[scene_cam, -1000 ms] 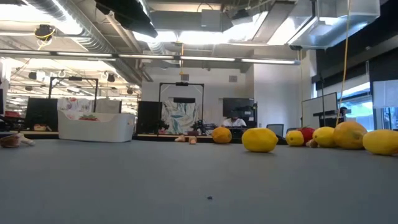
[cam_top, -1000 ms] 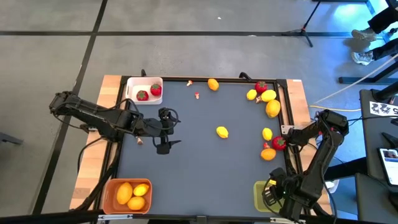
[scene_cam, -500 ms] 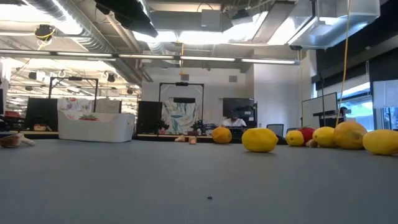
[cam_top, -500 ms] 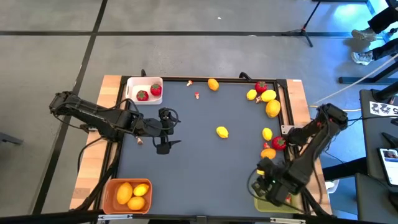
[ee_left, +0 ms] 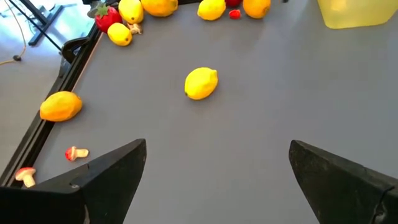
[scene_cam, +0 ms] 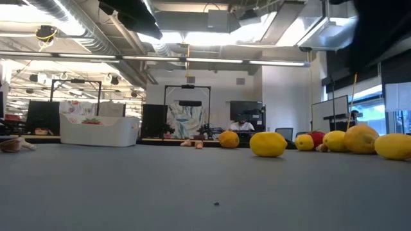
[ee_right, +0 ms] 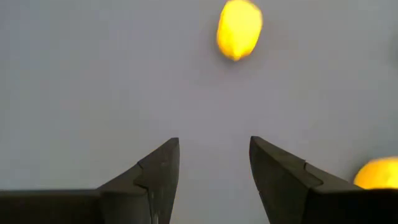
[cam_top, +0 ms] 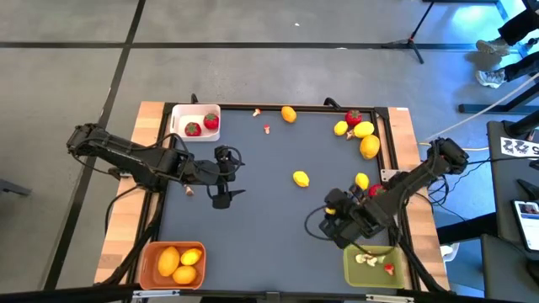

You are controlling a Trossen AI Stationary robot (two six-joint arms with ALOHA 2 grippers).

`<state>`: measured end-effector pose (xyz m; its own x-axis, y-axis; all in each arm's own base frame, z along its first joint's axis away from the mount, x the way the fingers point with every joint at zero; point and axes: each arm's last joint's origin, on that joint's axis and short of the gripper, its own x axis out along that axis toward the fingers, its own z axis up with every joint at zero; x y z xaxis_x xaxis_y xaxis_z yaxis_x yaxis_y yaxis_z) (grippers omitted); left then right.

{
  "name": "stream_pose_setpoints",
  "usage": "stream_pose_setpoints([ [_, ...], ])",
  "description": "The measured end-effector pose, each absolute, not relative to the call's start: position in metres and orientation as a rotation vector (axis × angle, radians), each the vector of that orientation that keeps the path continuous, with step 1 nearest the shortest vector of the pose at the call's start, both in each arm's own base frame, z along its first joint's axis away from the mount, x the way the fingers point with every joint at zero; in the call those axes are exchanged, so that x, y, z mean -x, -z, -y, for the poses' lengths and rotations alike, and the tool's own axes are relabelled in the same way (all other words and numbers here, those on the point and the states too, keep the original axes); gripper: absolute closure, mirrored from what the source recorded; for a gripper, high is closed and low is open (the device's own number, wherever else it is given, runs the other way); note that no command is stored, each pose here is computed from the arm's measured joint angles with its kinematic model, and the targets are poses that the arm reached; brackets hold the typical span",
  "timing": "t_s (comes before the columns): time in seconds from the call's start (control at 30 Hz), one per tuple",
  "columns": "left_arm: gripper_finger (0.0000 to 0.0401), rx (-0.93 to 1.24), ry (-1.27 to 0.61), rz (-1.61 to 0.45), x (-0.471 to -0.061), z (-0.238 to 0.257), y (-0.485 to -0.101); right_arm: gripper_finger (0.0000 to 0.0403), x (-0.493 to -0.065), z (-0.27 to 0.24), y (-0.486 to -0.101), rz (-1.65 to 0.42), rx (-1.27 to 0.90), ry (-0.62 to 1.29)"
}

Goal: Sort produce into baskets
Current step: Put the yellow lemon into the orange bin

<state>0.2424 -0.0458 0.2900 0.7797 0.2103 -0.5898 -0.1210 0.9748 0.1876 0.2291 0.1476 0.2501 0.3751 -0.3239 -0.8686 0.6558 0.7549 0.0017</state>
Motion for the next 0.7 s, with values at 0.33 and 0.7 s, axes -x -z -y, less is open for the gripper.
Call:
stream_pose_setpoints([
  [0.33,0.0009,-0.137,-0.181,-0.652,-0.242,0.046,-0.29,0.021,-0.25,-0.112,-0.25,-1.032,-0.387,0.71],
  [0.7,0.0009,-0.137,-0.181,-0.652,-0.242,0.046,-0.29,0.0179,-0.266,-0.084,-0.25,-1.045,-0.415,0.712],
])
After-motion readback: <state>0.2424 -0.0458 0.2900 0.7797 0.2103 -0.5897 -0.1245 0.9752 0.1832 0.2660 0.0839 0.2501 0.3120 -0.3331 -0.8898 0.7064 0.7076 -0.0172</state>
